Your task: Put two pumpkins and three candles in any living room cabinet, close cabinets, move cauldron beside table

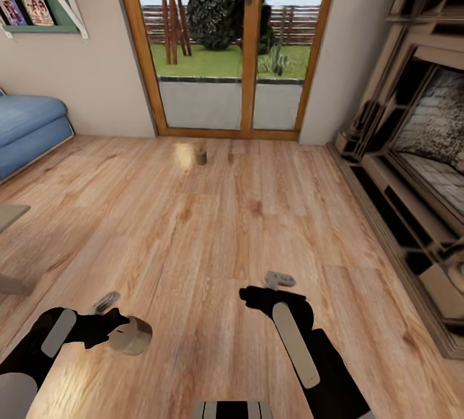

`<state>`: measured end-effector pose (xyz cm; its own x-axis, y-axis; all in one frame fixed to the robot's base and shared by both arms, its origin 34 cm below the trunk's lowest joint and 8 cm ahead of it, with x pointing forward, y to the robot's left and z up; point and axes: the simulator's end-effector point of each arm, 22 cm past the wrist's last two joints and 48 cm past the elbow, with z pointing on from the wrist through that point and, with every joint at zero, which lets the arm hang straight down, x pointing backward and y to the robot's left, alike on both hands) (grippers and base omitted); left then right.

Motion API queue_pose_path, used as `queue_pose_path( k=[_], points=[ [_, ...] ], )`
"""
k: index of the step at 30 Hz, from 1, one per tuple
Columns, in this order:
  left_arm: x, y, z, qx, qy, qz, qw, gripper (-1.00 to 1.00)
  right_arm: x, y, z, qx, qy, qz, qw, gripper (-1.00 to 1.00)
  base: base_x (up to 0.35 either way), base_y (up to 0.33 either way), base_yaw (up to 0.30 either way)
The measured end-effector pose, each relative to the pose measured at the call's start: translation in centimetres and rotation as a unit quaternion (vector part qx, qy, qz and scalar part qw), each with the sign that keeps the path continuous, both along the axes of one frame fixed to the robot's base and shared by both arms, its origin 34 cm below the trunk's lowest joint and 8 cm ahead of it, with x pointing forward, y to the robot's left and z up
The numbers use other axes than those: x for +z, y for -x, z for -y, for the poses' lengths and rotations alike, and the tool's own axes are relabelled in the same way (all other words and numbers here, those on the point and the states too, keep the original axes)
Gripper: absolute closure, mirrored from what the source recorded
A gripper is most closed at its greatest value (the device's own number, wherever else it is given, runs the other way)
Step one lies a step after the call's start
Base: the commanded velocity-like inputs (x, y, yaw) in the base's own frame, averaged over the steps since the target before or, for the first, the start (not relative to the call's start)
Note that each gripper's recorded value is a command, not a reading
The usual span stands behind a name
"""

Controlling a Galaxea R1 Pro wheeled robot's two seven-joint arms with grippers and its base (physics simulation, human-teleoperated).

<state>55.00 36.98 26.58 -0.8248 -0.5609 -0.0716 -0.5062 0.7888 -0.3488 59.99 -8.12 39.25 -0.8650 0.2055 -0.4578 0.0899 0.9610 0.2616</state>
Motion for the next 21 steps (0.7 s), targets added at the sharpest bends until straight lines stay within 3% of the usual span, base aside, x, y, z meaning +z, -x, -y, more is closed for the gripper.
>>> queue_pose_path(
  k=[1, 4, 9, 21],
  points=[
    [0.0, 0.0, 0.0, 0.000, 0.000, 0.000, 1.0000, 1.00, -0.2, 0.3, 0.7, -0.006, 0.023, -0.006, 0.9997, -1.00, 0.271, 0.175, 0.000],
    [0.0, 0.0, 0.0, 0.000, -0.001, 0.000, 1.0000, 1.00, -0.4, 0.6, 1.3, -0.011, 0.042, -0.012, 0.9990, -1.00, 0.277, 0.159, 0.000],
    [0.0, 0.0, 0.0, 0.000, 0.000, 0.001, 1.0000, 1.00, -0.5, 0.8, 1.1, -0.007, 0.043, -0.015, 0.9989, -1.00, 0.205, 0.061, 0.000],
    [1.8, -0.5, 0.1, 0.001, 0.003, -0.001, 1.0000, 1.00, 1.4, 0.3, 0.7, -0.001, 0.044, -0.012, 0.9990, -1.00, 0.017, 0.004, 0.000]
  ],
)
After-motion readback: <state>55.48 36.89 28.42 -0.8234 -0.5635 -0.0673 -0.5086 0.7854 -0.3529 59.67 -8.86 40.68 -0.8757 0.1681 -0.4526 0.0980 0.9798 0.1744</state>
